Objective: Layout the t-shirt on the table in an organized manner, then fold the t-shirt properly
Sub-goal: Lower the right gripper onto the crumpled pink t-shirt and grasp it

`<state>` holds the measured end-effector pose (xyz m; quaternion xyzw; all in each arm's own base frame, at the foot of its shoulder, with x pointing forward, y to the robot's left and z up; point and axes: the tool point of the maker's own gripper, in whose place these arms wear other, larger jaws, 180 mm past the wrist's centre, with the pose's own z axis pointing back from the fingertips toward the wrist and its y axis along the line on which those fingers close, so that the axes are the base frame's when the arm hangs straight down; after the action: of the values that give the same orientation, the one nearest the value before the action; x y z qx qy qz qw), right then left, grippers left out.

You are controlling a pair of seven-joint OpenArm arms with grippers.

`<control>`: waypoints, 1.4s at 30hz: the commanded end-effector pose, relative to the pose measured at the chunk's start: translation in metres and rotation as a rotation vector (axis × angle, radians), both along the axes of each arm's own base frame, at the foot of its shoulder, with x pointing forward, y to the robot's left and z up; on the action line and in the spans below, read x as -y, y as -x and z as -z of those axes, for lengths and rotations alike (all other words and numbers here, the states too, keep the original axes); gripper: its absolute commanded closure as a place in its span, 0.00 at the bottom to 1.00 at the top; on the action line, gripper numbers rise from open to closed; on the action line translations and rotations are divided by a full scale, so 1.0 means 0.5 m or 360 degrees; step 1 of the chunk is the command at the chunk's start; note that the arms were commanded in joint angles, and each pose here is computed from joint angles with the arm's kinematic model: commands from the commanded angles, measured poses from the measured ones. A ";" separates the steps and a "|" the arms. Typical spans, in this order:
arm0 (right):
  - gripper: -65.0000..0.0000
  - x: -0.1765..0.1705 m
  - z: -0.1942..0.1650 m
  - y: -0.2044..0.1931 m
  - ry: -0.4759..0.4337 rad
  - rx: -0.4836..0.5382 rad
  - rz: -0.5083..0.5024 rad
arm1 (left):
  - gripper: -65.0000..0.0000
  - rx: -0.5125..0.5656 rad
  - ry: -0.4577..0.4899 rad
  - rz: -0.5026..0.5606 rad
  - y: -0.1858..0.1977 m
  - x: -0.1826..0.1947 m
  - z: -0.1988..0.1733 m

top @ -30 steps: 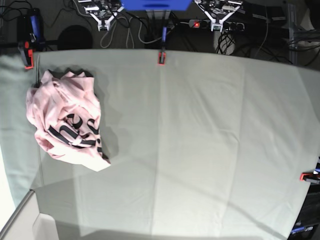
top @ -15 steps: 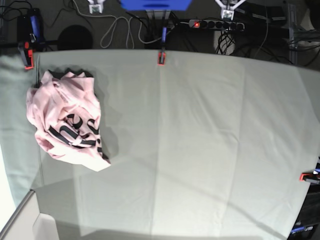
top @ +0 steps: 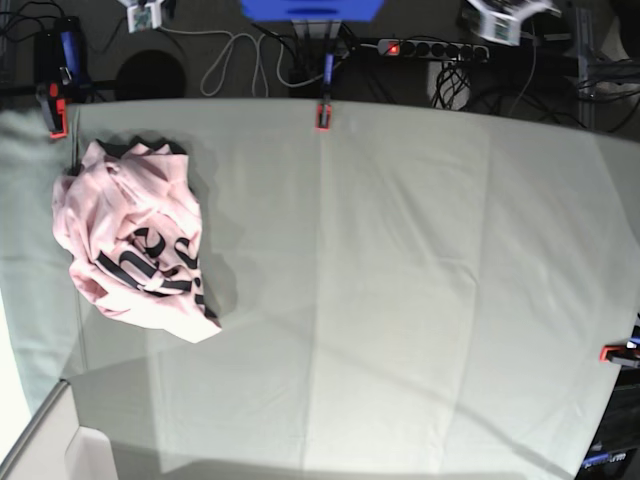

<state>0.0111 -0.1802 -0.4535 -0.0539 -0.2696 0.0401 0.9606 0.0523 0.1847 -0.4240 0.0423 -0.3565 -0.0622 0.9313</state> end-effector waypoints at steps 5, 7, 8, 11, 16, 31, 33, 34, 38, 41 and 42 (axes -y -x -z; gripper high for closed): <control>1.00 0.020 -0.100 -0.091 0.0057 0.0188 0.0012 | 1.00 0.0203 0.0125 -0.0184 -0.049 -0.019 -0.084; 1.00 0.016 -0.124 -0.129 0.0057 0.0253 0.0008 | 1.00 0.0251 0.0179 -0.0231 -0.065 -0.024 -0.099; 1.00 0.015 -0.130 -0.144 0.0055 0.0273 0.0011 | 1.00 0.0268 0.0211 -0.0249 -0.071 -0.022 -0.105; 1.00 0.015 -0.139 -0.192 0.0055 0.0344 0.0017 | 1.00 0.0335 0.0286 -0.0283 -0.095 -0.014 -0.123; 1.00 0.010 -0.158 -0.259 0.0045 0.0445 0.0017 | 1.00 0.0345 0.0343 -0.0319 -0.097 -0.005 -0.126; 1.00 0.005 -0.238 -0.462 0.0039 0.0693 -0.0110 | 1.00 0.0493 0.0489 -0.0382 -0.161 -0.014 -0.157; 1.00 0.012 -0.235 -0.468 0.0049 0.0651 -0.0088 | 1.00 0.0550 0.0479 -0.0326 -0.192 -0.017 -0.170; 1.00 0.014 -0.231 -0.466 0.0053 0.0622 -0.0084 | 1.00 0.0576 0.0474 -0.0301 -0.205 -0.018 -0.177; 1.00 0.042 -0.228 -0.464 0.0084 0.0577 -0.0016 | 1.00 0.0634 0.0443 -0.0192 -0.261 -0.025 -0.198; 0.95 0.062 -0.235 -0.472 0.0079 0.0583 0.0090 | 1.00 0.0598 0.0409 -0.0129 -0.300 -0.030 -0.202; 0.89 0.075 -0.235 -0.473 0.0085 0.0573 0.0131 | 1.00 0.0577 0.0407 -0.0126 -0.310 -0.029 -0.200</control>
<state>0.2410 -0.2132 -0.3474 -0.0885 -0.4145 -0.0028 0.9057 0.2037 0.2003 -0.3338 -0.0501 -0.5056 0.0326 0.8607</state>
